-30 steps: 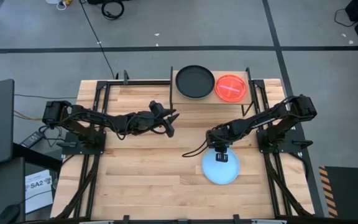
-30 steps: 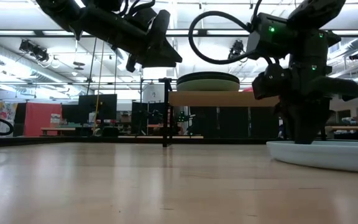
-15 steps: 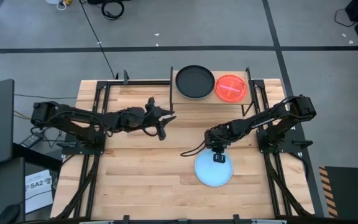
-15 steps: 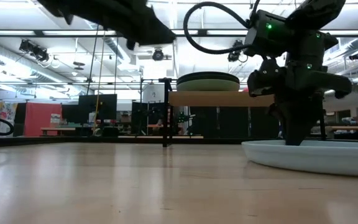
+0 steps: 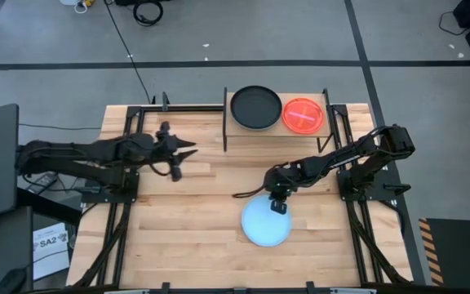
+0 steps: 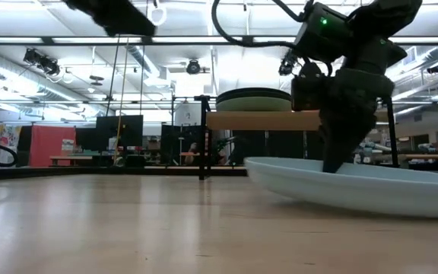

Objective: Place and stack plates onto a shelf
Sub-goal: Stack the blue plate on top of the black plate on the shelf, then return to Home Position

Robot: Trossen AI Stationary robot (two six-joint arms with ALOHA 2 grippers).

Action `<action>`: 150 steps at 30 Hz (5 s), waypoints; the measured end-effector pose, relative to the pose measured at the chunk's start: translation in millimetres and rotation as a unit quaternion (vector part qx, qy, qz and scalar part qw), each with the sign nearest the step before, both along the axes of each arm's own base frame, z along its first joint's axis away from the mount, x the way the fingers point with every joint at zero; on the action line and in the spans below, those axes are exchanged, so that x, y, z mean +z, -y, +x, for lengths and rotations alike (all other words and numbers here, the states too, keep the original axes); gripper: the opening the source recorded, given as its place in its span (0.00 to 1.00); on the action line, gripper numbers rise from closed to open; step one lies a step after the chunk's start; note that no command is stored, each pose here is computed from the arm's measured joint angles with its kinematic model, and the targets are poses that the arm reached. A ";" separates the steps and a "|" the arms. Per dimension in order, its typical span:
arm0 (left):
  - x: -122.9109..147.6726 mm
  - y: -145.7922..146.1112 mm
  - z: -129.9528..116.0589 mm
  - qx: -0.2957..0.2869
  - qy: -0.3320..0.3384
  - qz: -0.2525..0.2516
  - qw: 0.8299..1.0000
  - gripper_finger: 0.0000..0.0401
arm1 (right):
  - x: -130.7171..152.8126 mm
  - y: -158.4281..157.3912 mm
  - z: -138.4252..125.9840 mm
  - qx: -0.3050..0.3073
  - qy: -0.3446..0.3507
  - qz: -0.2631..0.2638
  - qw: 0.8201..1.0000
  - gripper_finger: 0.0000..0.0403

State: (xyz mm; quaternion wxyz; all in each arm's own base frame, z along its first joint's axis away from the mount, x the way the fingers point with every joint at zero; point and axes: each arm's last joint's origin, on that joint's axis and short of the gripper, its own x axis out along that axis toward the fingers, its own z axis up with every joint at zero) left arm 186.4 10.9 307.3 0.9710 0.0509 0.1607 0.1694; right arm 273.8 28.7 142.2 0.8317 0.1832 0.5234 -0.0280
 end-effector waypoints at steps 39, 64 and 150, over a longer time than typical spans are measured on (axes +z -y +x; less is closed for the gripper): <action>-138.5 1.3 -85.0 -0.016 0.156 0.004 0.988 0.26 | 171.2 44.5 68.6 -0.061 0.172 -0.005 0.983 0.05; -131.8 1.2 -91.1 -0.020 0.197 0.035 0.980 0.26 | 234.5 156.9 29.7 -0.179 0.147 -0.124 0.965 0.05; -133.2 -0.4 -91.4 0.008 0.188 0.042 0.981 0.26 | 224.5 204.3 -8.3 -0.254 0.076 -0.076 0.961 0.02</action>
